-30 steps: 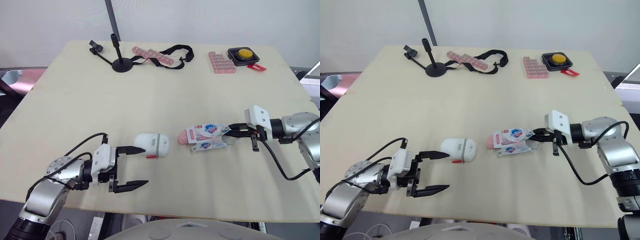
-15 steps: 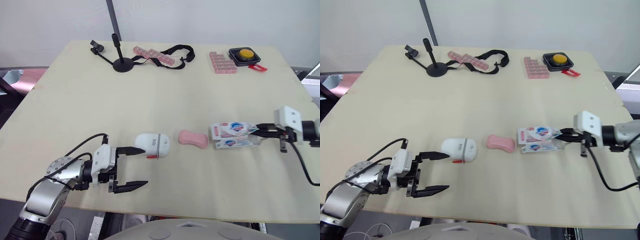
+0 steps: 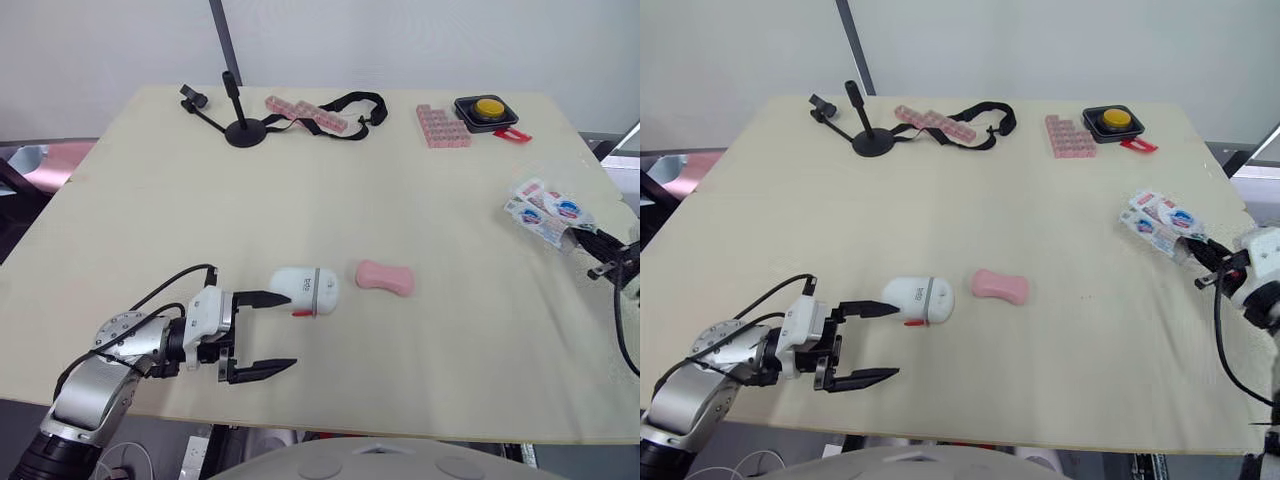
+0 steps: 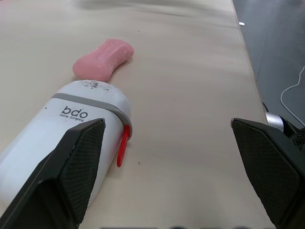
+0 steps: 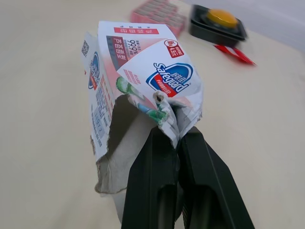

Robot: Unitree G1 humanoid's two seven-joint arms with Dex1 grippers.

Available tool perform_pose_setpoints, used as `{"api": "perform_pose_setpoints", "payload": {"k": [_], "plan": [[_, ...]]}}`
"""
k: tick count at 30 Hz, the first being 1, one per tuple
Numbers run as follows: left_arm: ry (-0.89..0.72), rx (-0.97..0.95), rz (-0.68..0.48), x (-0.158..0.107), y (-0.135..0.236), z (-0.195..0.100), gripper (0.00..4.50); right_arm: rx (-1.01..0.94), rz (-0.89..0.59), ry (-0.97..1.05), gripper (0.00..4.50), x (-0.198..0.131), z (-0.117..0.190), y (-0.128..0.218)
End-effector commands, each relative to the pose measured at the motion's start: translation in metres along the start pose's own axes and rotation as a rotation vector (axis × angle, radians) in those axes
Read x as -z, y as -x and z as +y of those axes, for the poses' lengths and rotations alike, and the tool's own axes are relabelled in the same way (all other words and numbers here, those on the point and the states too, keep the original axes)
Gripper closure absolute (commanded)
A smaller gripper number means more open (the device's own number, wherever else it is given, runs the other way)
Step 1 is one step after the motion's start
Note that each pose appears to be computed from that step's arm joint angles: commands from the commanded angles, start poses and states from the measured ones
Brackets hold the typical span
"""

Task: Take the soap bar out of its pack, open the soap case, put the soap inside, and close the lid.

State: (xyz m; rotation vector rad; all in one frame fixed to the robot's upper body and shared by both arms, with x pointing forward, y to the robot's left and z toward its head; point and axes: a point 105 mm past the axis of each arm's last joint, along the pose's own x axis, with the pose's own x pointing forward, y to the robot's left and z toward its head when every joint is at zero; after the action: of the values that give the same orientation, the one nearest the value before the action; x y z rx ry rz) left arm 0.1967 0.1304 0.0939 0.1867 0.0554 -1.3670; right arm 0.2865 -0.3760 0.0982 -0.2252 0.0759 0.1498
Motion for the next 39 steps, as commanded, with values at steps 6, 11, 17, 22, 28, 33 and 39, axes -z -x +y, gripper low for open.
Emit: {"api": "perform_pose_setpoints", "payload": {"k": [6,11,17,22,28,33,39], "plan": [[-0.017,0.001,-0.013,-0.007,-0.001,-0.001,0.00,0.192,0.013,-0.014,4.46,0.002,0.001,0.000],[-0.019,0.001,-0.012,-0.007,-0.001,0.000,0.00,0.219,0.042,-0.016,4.46,0.008,-0.002,0.001],[-0.020,0.002,-0.010,-0.007,-0.001,0.001,0.00,0.206,0.046,-0.023,3.51,0.006,-0.002,0.003],[-0.019,0.008,-0.012,-0.007,-0.003,0.001,0.00,0.171,0.045,-0.007,1.86,0.003,0.003,0.005],[-0.021,0.015,-0.009,-0.006,-0.003,0.003,0.00,0.145,0.045,0.013,0.05,0.003,0.007,0.014],[-0.021,0.019,-0.009,-0.005,-0.004,0.003,0.00,0.103,-0.004,0.010,0.05,0.000,0.011,0.023],[-0.020,0.025,-0.007,-0.004,-0.005,0.003,0.00,0.053,-0.062,0.016,0.05,-0.008,0.011,0.026]]}}
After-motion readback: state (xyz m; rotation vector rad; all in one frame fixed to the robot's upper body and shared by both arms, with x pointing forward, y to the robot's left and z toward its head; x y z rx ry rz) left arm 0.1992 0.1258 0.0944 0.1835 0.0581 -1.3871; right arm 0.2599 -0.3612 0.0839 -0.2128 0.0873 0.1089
